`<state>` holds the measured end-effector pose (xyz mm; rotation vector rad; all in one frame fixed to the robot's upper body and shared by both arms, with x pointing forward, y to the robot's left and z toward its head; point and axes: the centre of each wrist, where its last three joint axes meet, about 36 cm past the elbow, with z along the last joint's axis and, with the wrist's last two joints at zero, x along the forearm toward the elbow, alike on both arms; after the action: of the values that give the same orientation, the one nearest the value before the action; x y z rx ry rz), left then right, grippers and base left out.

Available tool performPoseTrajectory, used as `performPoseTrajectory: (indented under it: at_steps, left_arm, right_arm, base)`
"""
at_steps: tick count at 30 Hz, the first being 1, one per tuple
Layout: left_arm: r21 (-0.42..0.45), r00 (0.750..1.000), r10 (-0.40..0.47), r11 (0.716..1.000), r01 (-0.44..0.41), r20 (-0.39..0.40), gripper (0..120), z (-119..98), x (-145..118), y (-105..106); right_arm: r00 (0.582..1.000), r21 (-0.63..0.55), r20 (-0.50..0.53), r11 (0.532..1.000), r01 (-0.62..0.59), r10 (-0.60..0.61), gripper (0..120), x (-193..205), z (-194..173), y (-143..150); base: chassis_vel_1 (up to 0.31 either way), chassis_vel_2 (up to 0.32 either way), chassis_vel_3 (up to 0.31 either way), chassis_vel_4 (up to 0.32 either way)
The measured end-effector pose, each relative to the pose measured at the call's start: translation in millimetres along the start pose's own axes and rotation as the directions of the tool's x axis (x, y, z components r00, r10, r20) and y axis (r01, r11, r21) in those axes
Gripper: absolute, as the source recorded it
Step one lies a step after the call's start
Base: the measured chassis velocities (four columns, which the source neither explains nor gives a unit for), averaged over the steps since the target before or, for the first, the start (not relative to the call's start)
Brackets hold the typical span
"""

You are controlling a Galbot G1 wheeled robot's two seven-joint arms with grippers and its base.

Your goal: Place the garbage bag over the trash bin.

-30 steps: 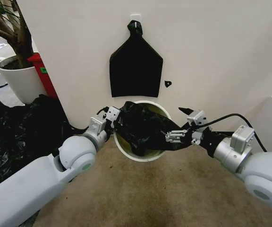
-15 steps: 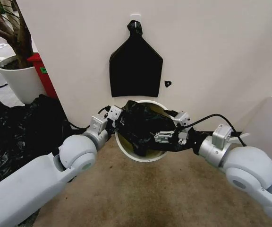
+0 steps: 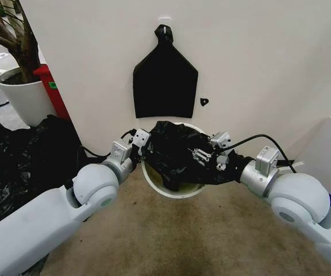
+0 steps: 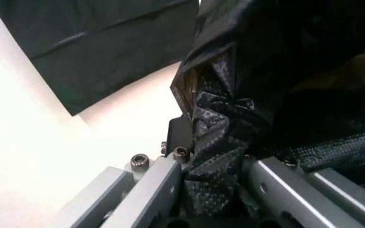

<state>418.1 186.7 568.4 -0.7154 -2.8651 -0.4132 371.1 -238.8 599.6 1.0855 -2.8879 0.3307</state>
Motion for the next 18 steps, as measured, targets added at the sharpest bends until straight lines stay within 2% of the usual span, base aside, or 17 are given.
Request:
performPoseTrajectory:
  at_steps: [4, 7, 13, 18]
  left_arm:
    - [-0.032, 1.0, 0.006, 0.999, -0.007, -0.008, 1, 5, 1, 1]
    - [-0.05, 1.0, 0.01, 0.999, -0.011, -0.01, 1, 8, 1, 2]
    - [-0.097, 0.999, 0.038, 0.995, -0.038, -0.002, 1, 13, 4, 4]
    - [-0.147, 0.994, 0.107, 0.984, -0.104, 0.017, 1, 17, 13, 5]
  right_arm:
    - [1.0, -0.011, 0.012, 1.0, -0.023, 0.023, 4, 2, -4, -5]
    - [0.999, -0.011, 0.015, 0.999, -0.034, 0.034, 0, 3, -7, -8]
    - [0.998, -0.007, 0.016, 0.998, -0.064, 0.064, 0, 3, -10, -21]
    - [0.997, 0.0, 0.002, 0.997, -0.083, 0.083, 0, -5, -7, -35]
  base:
    - [0.0, 0.0, 0.0, 0.0]
    - [0.0, 0.0, 0.0, 0.0]
    - [0.0, 0.0, 0.0, 0.0]
    - [0.0, 0.0, 0.0, 0.0]
